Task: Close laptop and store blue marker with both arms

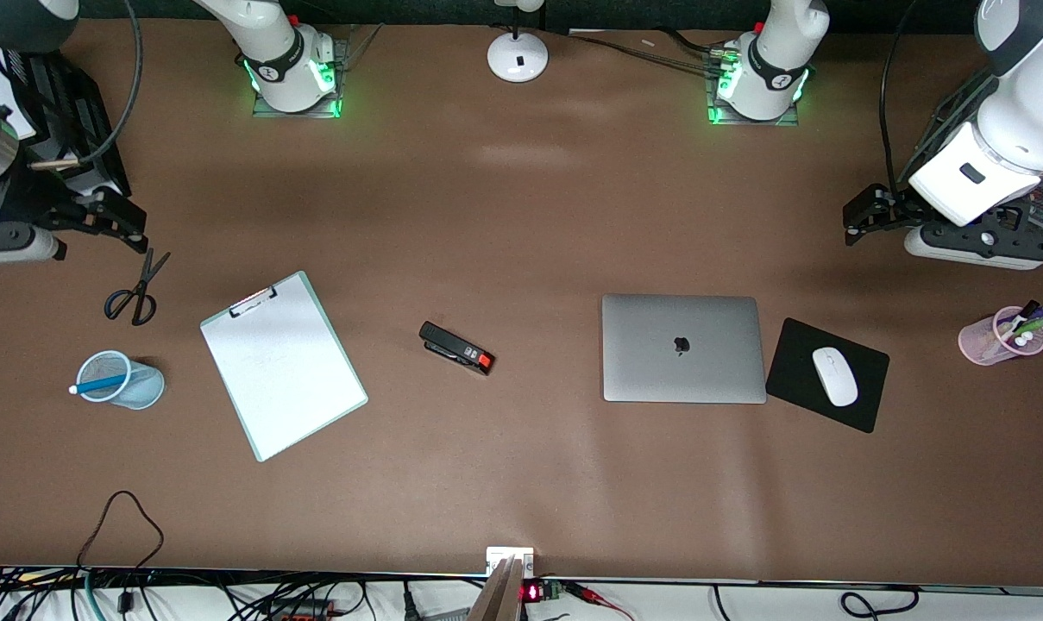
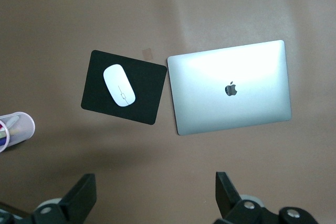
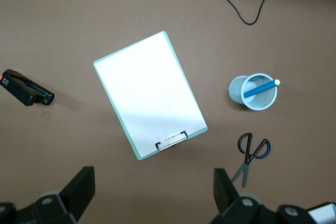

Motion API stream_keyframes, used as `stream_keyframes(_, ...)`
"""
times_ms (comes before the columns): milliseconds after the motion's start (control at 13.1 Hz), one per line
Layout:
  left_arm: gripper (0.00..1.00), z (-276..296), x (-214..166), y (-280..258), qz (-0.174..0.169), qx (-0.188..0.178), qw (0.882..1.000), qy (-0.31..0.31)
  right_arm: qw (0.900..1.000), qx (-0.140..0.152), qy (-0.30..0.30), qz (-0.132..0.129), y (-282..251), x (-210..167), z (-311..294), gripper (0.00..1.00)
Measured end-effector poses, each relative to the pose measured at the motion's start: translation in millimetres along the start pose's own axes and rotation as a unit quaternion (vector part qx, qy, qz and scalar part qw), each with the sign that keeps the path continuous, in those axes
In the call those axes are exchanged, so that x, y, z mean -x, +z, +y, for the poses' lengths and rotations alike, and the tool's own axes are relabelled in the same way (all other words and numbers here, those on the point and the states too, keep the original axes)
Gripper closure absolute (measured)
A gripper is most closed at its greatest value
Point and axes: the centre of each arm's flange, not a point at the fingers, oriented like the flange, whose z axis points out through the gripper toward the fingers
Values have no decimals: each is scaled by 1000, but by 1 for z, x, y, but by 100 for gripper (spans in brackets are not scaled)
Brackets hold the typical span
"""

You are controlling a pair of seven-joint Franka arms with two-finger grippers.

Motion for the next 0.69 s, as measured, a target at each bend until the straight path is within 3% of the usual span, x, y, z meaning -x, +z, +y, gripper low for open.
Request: stream_keyframes(687, 0, 0, 0, 0, 0, 0, 1000, 0, 1000, -3, 18, 3, 1, 4, 20, 0)
